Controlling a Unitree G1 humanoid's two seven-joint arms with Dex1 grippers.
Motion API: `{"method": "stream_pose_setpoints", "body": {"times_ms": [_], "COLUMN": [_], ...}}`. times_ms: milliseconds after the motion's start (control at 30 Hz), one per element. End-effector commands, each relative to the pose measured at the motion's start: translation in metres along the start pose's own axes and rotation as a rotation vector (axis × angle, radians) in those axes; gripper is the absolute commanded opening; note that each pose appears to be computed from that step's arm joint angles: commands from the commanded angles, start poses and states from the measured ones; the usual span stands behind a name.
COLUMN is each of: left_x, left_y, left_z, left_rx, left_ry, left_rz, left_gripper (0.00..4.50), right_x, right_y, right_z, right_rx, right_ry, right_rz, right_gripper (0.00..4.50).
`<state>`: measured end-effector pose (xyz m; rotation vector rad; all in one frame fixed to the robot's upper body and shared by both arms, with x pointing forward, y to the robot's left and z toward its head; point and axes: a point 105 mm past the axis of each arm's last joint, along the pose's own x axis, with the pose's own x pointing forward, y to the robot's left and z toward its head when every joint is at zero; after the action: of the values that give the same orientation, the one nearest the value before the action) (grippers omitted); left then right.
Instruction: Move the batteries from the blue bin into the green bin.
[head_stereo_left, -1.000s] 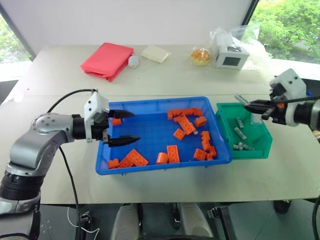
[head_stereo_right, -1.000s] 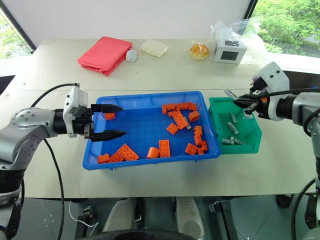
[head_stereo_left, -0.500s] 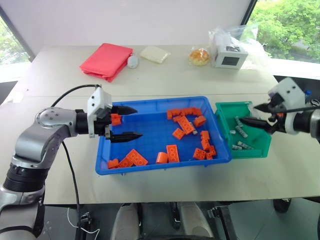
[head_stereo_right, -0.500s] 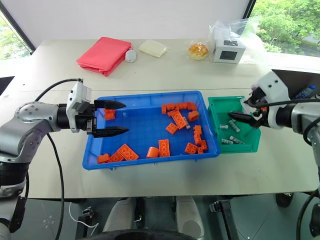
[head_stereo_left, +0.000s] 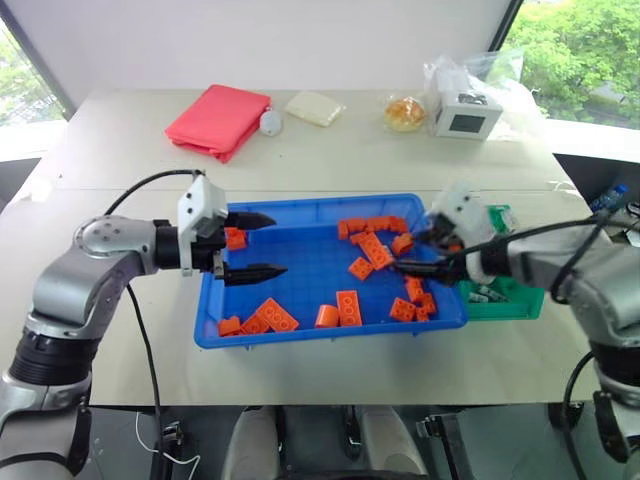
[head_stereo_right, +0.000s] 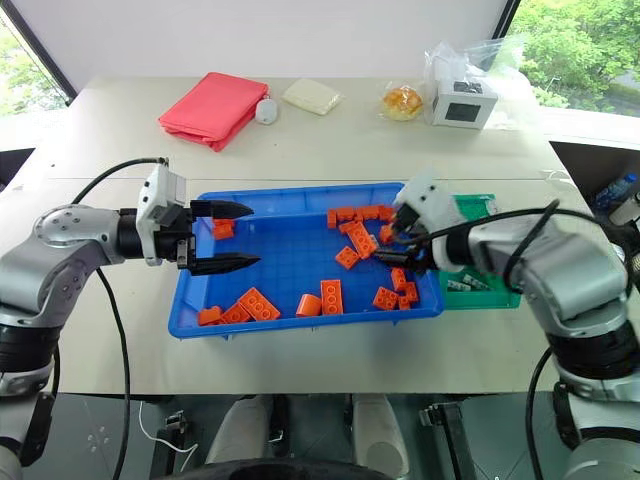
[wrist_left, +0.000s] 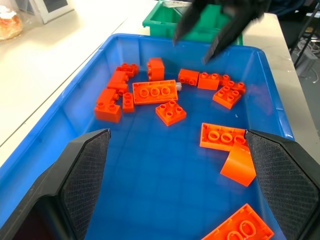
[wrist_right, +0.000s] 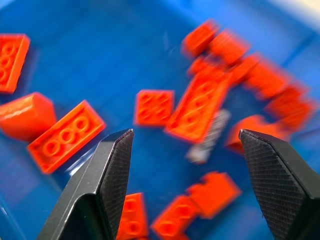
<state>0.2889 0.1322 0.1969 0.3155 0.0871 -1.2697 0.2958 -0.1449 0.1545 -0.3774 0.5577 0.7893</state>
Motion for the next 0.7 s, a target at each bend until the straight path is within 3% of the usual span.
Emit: {"method": "stream_pose_setpoints", "body": {"times_ms": [33, 567, 667, 700], "left_x": [-0.006, -0.006, -0.006, -0.006], "left_y": [0.0, 0.003, 0.003, 0.003], "left_z": [0.011, 0.016, 0.017, 0.017], "left_rx": [0.045, 0.056, 0.057, 0.057], "left_ry": [-0.017, -0.023, -0.028, -0.03], "left_rz": [0.018, 0.029, 0.033, 0.034], "left_gripper": [4.5, 4.5, 4.5, 4.5], "right_x": [0.003, 0.043, 0.048, 0.049], "right_y": [0.001, -0.012, -0.01, -0.008], "right_z": [0.001, -0.016, -0.017, -0.017], "right_rx": [-0.051, -0.137, -0.146, -0.148], "right_ry": [0.001, 0.095, 0.099, 0.096], "right_rz": [-0.044, -0.067, -0.044, -0.037], "right_gripper": [3.45, 3.45, 2.66, 2.1]}}
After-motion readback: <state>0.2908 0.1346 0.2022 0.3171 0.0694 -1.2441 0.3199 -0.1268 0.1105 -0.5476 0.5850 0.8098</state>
